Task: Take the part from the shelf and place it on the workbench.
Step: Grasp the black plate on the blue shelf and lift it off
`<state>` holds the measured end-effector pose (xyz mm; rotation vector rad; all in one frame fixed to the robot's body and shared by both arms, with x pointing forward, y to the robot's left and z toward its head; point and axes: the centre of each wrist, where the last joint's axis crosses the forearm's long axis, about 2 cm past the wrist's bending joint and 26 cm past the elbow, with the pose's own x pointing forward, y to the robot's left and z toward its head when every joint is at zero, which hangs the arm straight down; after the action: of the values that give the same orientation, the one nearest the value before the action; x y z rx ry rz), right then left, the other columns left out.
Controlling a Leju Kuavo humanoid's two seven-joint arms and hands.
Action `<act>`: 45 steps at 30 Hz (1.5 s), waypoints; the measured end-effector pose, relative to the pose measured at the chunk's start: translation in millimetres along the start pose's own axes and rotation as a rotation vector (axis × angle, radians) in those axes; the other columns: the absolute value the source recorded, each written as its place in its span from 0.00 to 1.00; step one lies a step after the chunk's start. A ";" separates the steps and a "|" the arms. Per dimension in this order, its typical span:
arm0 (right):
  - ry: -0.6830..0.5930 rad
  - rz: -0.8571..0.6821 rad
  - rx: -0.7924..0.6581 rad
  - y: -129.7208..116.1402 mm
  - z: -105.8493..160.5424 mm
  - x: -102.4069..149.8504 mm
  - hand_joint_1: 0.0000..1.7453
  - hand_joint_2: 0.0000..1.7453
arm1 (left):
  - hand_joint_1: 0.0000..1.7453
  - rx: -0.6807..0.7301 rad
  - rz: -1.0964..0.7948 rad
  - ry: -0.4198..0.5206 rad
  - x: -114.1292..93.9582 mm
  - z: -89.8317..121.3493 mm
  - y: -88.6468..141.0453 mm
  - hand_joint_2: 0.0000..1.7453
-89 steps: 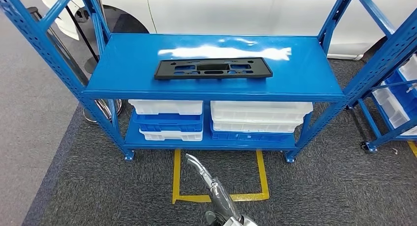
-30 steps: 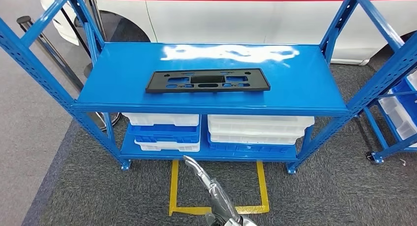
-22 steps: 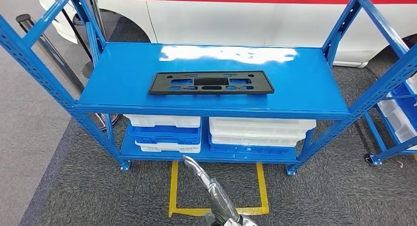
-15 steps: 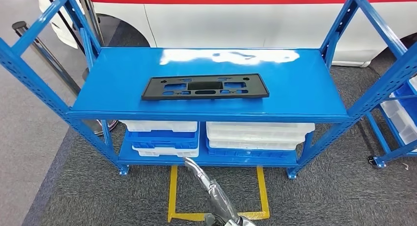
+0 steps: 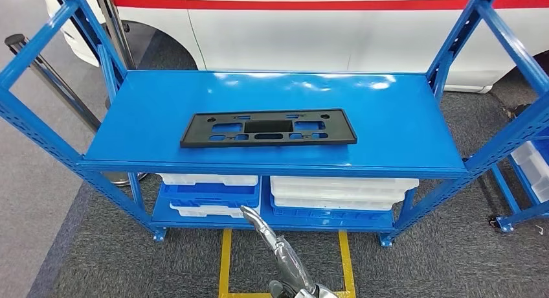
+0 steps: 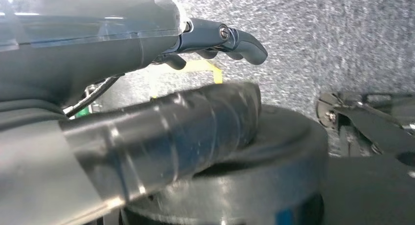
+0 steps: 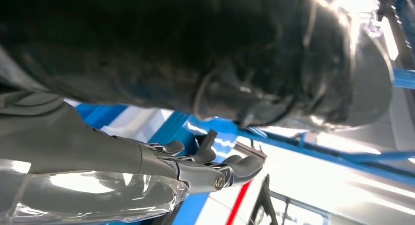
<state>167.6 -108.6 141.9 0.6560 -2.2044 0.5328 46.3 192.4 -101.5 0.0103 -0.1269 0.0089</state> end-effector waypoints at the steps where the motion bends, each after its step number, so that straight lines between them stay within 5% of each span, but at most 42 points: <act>1: -0.001 0.000 0.000 -0.1 -0.2 0.0 0.00 0.00 | 0.00 0.000 0.000 0.001 -1.0 0.0 -0.1 0.00; 27: -0.013 -0.002 0.038 2.1 -3.6 -1.8 0.00 0.00 | 0.00 0.000 0.009 0.000 0.0 0.0 -0.2 0.00; 31: -0.009 -0.001 0.044 2.0 -4.6 -2.9 0.00 1.00 | 0.00 0.002 0.011 0.001 -0.9 -0.1 0.6 0.00; 45: 0.081 0.122 0.032 -2.2 -4.8 -10.0 0.00 1.00 | 0.00 -0.007 0.009 -0.016 -0.1 0.2 -0.9 0.00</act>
<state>177.4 -104.8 137.6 0.5097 -2.1732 0.6472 46.2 191.5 -101.4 0.0026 -0.1431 0.0171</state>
